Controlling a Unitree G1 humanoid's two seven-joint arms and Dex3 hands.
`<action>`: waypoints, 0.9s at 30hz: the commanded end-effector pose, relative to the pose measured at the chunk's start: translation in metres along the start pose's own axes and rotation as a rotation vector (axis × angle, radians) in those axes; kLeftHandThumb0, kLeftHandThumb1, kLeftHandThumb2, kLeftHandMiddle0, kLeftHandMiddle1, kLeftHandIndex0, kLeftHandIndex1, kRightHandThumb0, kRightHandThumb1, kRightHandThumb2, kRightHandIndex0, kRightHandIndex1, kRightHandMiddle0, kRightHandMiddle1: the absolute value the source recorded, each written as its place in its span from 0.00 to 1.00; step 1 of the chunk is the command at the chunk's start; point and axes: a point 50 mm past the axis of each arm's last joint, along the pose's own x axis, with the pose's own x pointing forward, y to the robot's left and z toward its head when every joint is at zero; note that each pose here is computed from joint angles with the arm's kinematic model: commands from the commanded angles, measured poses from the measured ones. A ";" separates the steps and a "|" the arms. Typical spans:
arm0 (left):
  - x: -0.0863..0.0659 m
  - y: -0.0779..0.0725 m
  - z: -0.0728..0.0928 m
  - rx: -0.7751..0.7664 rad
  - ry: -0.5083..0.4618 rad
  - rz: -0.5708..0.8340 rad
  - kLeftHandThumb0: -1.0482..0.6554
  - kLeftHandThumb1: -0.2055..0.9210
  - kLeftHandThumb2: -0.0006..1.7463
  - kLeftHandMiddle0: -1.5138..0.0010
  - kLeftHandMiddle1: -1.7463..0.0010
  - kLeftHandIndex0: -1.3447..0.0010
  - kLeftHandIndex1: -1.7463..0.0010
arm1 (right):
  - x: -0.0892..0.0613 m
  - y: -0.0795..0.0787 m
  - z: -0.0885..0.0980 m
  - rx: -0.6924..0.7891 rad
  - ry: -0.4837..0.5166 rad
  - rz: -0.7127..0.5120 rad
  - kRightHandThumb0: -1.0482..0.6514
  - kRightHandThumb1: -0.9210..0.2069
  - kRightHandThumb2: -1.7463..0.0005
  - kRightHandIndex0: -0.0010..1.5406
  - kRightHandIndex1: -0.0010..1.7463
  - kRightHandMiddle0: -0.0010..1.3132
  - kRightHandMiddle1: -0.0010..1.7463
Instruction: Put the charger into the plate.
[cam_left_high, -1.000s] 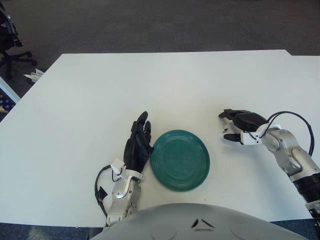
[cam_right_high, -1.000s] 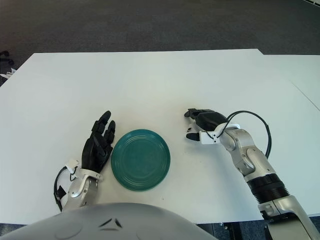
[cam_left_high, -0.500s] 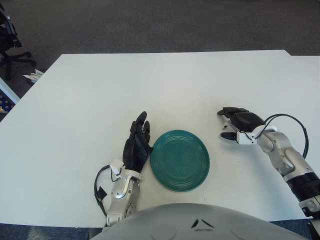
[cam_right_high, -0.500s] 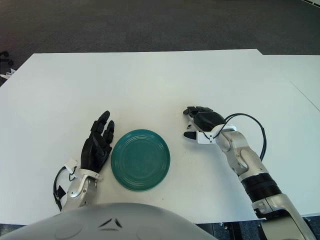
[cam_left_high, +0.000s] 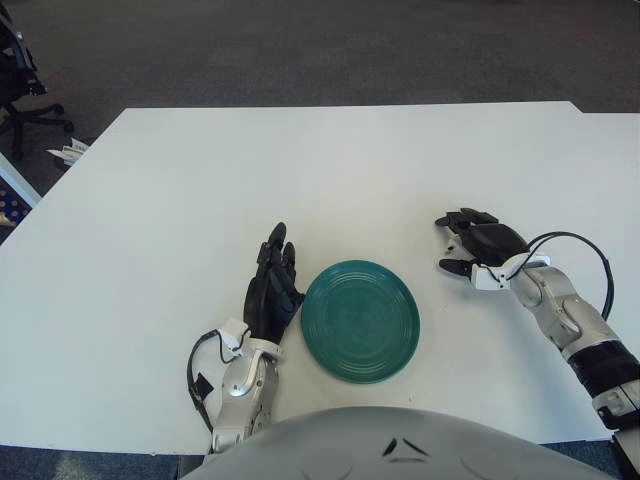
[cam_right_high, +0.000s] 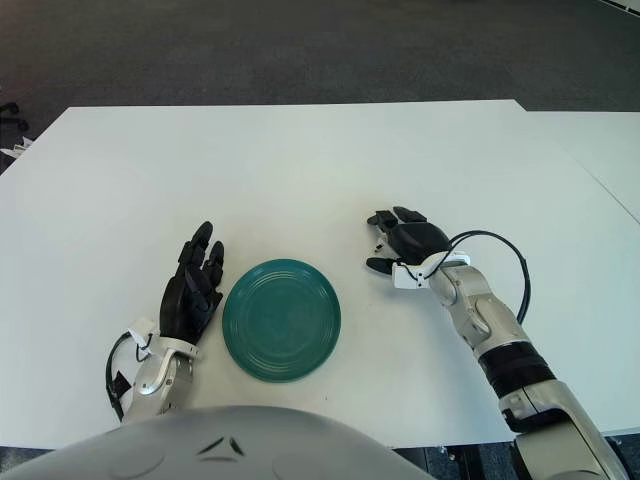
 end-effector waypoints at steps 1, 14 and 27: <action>-0.001 -0.002 -0.004 -0.035 0.019 0.025 0.00 1.00 0.57 1.00 1.00 0.99 0.87 | -0.016 0.051 -0.009 0.016 0.072 0.206 0.08 0.00 0.59 0.15 0.00 0.00 0.39; -0.001 -0.001 -0.003 -0.042 0.025 0.032 0.00 1.00 0.58 1.00 1.00 1.00 0.85 | -0.018 0.060 -0.010 0.026 0.069 0.215 0.07 0.00 0.59 0.16 0.00 0.00 0.42; 0.000 0.000 -0.002 -0.071 0.007 0.030 0.00 1.00 0.60 1.00 1.00 1.00 0.78 | -0.020 0.062 -0.013 0.011 0.065 0.219 0.06 0.00 0.56 0.16 0.00 0.00 0.42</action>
